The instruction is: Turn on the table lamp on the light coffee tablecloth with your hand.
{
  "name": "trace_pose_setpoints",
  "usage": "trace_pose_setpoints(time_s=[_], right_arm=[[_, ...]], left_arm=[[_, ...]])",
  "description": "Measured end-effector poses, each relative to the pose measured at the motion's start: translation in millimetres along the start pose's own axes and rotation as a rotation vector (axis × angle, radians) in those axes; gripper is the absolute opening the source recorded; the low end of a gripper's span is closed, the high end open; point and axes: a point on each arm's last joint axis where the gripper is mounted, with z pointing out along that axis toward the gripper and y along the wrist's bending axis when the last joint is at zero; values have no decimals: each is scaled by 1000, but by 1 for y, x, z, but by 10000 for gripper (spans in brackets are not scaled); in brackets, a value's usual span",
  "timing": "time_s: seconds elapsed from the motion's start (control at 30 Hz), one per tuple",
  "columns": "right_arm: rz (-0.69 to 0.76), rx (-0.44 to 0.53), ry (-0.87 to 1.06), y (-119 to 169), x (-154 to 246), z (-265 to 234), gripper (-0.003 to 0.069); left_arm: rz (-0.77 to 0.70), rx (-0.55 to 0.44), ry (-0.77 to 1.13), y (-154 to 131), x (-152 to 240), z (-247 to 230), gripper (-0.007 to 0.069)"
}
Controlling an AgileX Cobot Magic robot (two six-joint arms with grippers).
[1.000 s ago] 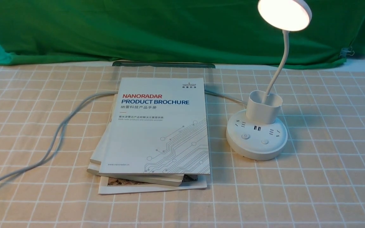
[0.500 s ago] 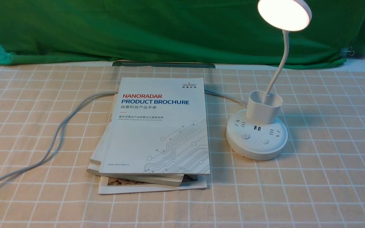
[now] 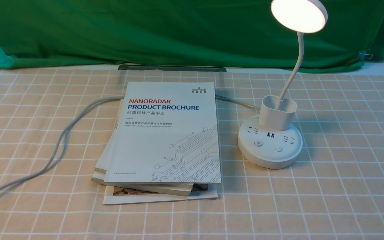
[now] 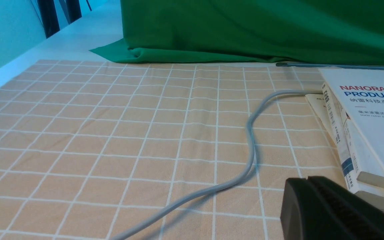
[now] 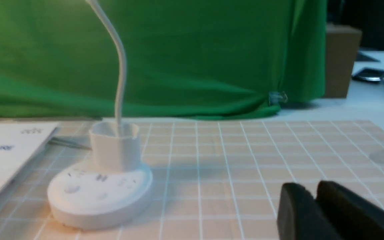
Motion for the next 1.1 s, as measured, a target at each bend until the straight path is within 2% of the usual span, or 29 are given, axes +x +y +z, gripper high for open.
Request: trace_pose_setpoints(time_s=[0.33,1.1], right_arm=[[53,14,108,-1,10,0,155],[56,15,117,-1,11,-1,213]], left_arm=[[0,0,0,0,0,0,21],[-1,0,0,0,0,0,21]])
